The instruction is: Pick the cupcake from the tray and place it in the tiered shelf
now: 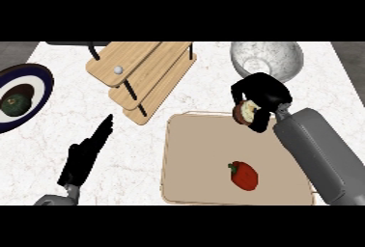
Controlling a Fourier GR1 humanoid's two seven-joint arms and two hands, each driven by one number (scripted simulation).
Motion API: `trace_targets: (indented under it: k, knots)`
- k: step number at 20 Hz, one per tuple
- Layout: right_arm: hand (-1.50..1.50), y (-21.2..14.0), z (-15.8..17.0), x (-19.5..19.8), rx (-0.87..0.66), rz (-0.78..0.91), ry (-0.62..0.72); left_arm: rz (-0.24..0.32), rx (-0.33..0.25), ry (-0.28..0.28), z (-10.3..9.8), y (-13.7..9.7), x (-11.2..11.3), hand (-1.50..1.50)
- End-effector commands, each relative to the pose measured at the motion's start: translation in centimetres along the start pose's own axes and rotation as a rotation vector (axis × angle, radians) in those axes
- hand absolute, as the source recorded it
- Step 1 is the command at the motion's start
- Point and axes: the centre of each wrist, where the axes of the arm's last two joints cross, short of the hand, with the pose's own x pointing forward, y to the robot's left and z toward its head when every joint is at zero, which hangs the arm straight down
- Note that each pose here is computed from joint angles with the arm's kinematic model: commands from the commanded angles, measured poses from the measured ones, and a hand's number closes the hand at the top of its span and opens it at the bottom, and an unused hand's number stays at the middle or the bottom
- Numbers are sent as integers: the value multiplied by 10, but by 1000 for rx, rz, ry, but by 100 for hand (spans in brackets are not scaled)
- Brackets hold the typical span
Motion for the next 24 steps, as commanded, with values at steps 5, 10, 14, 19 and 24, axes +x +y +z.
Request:
trace_targets:
  k: [5,10,14,19,24]
  knots:
    - [150,-89,7,-45,-263,-33,-190,6,25,28,5,-5,-4,0]
    - [150,-128,2,-32,-406,-322,-281,19,15,15,-1,-3,-11,0]
    - [150,-163,-17,-11,-423,-361,-270,9,12,21,5,-19,-16,0]
    - [150,-199,-35,11,-472,-354,-239,5,-18,12,-3,-10,-8,0]
    - [150,-196,-63,48,-504,-331,-188,8,-16,-29,-8,-6,-7,0]
